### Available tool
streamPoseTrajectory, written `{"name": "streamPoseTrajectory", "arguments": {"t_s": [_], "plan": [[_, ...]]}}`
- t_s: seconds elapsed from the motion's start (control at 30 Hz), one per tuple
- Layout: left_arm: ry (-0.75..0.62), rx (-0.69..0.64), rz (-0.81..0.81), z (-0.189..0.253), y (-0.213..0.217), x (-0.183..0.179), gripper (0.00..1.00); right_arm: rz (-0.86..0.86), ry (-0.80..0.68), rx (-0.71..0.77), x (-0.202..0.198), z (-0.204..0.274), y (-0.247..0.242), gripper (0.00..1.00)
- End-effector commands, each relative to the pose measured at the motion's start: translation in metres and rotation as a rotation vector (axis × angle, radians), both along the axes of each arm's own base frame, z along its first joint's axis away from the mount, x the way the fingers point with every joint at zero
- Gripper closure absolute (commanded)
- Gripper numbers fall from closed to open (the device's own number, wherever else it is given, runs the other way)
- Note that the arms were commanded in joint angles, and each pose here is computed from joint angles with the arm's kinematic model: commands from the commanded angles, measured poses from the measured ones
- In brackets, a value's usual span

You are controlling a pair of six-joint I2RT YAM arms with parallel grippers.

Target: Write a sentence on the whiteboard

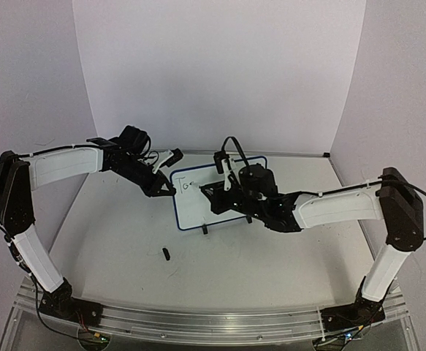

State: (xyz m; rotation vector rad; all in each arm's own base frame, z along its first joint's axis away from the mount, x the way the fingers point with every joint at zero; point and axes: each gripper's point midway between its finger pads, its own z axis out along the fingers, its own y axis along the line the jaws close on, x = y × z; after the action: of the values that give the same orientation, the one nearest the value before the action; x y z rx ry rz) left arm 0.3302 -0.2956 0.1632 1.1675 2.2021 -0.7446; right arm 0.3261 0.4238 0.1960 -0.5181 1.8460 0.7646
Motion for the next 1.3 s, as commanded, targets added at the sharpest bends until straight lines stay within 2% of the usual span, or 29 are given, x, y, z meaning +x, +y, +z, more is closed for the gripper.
{"name": "streamPoseTrajectory", "arguments": {"t_s": [0.0, 0.27, 1.27], "plan": [[-0.004, 0.048, 0.011, -0.010, 0.003, 0.004, 1.00, 0.013, 0.000, -0.004, 0.005, -0.001, 0.006, 1.00], [-0.006, 0.049, 0.009, -0.010, 0.003, 0.004, 1.00, -0.047, 0.012, -0.037, 0.007, -0.011, -0.009, 1.00], [-0.007, 0.057, 0.005, -0.012, 0.002, 0.003, 1.00, -0.091, -0.144, 0.069, 0.015, 0.073, -0.013, 1.00]]}}
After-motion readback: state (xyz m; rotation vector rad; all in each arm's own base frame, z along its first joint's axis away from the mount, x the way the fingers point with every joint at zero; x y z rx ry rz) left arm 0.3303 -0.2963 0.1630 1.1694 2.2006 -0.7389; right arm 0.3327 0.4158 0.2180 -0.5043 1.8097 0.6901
